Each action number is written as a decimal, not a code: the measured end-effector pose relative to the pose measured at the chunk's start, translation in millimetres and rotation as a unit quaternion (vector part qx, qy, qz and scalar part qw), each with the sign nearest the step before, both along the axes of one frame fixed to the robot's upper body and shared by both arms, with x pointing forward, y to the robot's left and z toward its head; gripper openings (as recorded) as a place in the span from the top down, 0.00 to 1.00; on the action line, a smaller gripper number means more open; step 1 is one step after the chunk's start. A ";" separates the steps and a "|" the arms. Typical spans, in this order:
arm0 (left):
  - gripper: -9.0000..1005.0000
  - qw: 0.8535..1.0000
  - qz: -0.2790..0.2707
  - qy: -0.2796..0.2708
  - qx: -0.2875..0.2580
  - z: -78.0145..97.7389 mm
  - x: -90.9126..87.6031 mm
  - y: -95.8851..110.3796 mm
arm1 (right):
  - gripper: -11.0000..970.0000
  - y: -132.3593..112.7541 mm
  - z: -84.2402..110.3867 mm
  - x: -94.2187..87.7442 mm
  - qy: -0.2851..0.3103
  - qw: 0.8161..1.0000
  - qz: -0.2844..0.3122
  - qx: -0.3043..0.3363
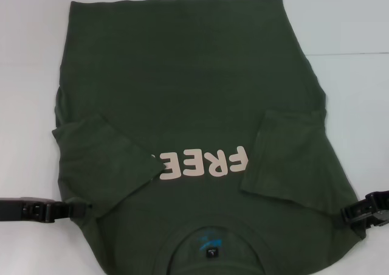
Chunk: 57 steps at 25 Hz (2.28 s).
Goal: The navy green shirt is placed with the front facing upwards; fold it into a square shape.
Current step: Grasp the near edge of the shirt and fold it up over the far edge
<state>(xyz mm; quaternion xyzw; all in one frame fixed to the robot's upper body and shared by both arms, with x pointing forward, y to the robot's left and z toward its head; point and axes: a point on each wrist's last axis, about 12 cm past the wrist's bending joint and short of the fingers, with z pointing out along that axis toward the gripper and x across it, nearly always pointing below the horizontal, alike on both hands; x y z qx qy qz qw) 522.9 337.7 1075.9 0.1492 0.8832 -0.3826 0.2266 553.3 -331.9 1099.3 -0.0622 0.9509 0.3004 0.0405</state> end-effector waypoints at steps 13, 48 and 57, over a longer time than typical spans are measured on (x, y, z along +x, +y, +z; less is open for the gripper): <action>0.92 1.000 0.001 0.000 0.000 -0.1 0.1 0.1 | 0.25 2.0 0.4 1.6 -0.002 1.000 -0.003 0.003; 0.91 1.000 -0.005 -0.012 0.000 0.8 0.5 0.0 | 0.91 -2.3 -3.4 -4.5 -0.033 0.999 0.037 0.002; 0.91 0.999 -0.022 -0.043 -0.006 1.7 -0.7 -2.2 | 0.94 -9.7 -8.1 -14.4 -0.092 0.994 0.049 0.045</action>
